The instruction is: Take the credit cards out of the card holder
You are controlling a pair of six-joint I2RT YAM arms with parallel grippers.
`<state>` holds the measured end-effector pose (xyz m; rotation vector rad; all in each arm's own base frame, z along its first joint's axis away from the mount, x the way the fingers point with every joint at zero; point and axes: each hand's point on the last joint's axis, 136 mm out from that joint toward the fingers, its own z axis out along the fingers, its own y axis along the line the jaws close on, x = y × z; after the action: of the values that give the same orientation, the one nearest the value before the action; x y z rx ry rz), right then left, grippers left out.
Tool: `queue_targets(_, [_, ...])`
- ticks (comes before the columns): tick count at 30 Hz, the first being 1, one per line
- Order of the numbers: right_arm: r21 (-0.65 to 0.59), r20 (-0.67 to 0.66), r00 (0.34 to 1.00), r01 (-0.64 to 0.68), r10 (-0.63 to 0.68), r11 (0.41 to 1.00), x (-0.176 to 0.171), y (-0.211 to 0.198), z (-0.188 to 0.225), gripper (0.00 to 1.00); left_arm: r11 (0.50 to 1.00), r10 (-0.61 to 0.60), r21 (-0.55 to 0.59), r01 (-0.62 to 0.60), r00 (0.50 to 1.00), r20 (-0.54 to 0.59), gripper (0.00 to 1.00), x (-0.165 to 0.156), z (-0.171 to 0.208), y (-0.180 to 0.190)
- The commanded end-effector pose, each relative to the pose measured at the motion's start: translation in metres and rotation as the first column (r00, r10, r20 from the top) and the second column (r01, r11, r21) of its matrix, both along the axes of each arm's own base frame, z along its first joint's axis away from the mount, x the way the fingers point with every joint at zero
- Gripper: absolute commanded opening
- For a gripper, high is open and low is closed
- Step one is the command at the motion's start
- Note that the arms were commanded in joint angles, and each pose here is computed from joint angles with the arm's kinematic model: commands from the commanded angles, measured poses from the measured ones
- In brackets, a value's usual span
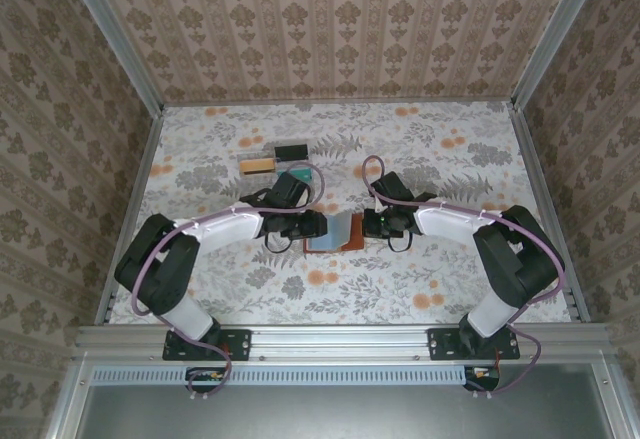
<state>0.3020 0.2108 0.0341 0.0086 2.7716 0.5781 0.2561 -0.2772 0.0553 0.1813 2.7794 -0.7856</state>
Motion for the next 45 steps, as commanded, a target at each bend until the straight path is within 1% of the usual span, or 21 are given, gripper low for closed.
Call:
queue_targets(1, [0.007, 0.000, 1.000, -0.019, 0.019, 1.000, 0.003, 0.005, 0.003, 0.00, 1.000, 0.015, 0.019, -0.015, 1.000, -0.017, 0.43, 0.000, -0.011, 0.003])
queue_targets(4, [0.007, -0.001, 1.000, -0.021, 0.021, 1.000, 0.002, 0.005, 0.002, 0.00, 0.999, 0.020, 0.034, -0.019, 0.999, -0.030, 0.43, -0.002, -0.017, 0.005])
queue_targets(8, [0.006, 0.001, 1.000, -0.020, 0.020, 1.000, 0.003, 0.005, 0.002, 0.00, 0.998, 0.036, 0.059, -0.035, 0.999, -0.021, 0.43, -0.001, -0.018, 0.012])
queue_targets(13, [0.004, 0.000, 1.000, -0.018, 0.018, 1.000, 0.003, 0.005, 0.000, 0.00, 0.998, 0.026, 0.061, -0.025, 0.999, -0.024, 0.44, -0.002, -0.019, 0.011])
queue_targets(24, [0.006, -0.005, 1.000, -0.017, 0.017, 1.000, 0.003, 0.006, -0.001, 0.00, 0.999, -0.020, -0.031, 0.019, 0.999, -0.044, 0.43, -0.006, -0.021, -0.009])
queue_targets(27, [0.005, -0.004, 1.000, -0.017, 0.017, 1.000, 0.003, 0.007, -0.001, 0.00, 0.998, -0.028, -0.053, 0.026, 0.999, -0.043, 0.45, -0.007, -0.019, -0.013])
queue_targets(30, [0.003, -0.005, 1.000, -0.018, 0.018, 1.000, 0.002, 0.006, -0.002, 0.00, 0.996, -0.044, -0.077, 0.042, 0.998, -0.034, 0.51, -0.008, -0.015, -0.018])
queue_targets(39, [0.003, -0.004, 1.000, -0.015, 0.015, 1.000, 0.001, 0.006, -0.002, 0.00, 0.993, -0.069, -0.099, 0.068, 0.998, -0.013, 0.85, -0.010, -0.008, -0.023])
queue_targets(40, [0.001, -0.005, 1.000, -0.014, 0.014, 1.000, 0.001, 0.005, -0.002, 0.00, 0.992, -0.072, -0.101, 0.071, 0.997, -0.007, 0.87, -0.011, -0.006, -0.024])
queue_targets(41, [0.001, -0.004, 1.000, -0.012, 0.012, 1.000, 0.002, 0.005, -0.002, 0.00, 0.992, -0.075, -0.103, 0.075, 0.997, -0.001, 0.91, -0.011, -0.005, -0.024])
queue_targets(45, [0.002, -0.003, 1.000, -0.008, 0.008, 1.000, 0.002, 0.005, -0.001, 0.00, 0.989, -0.081, -0.126, 0.082, 0.997, 0.019, 0.96, -0.011, 0.001, -0.026])
